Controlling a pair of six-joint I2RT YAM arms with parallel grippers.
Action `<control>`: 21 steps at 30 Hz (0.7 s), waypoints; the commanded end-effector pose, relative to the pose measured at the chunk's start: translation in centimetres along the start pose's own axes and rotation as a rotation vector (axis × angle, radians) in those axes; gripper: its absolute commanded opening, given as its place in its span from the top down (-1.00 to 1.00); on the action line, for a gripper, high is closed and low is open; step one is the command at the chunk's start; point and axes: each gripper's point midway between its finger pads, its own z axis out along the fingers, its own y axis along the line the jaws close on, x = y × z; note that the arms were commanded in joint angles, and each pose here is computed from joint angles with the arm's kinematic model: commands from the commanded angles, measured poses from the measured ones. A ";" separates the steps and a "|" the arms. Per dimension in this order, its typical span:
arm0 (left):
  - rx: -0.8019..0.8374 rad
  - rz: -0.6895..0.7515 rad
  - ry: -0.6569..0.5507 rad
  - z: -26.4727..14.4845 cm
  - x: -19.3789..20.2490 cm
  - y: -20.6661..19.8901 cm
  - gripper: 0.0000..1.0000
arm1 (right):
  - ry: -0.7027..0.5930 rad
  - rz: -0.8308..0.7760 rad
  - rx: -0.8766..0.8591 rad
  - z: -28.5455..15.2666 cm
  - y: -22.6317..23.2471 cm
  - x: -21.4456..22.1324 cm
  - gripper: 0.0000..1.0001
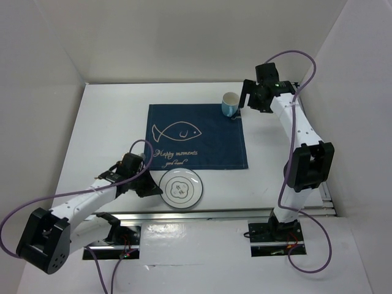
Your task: Set the dinner table for one person
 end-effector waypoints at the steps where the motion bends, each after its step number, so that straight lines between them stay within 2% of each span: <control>1: -0.019 0.055 -0.034 -1.3 -0.7 -0.3 1.00 | -0.111 -0.010 -0.005 -2.9 -0.1 -2.4 -0.84; 6: 0.081 0.111 -0.030 -2.8 -0.7 -2.6 1.00 | -0.104 -0.005 0.004 -3.0 -0.6 -2.1 -0.84; 12: 0.274 0.242 -0.061 -6.6 -1.7 -8.3 1.00 | -0.114 -0.004 0.001 -3.6 -0.7 -2.2 -0.84; 21: 0.324 0.308 -0.136 -10.0 -4.8 -12.8 1.00 | -0.139 0.001 0.023 -4.8 -1.1 -2.8 -0.84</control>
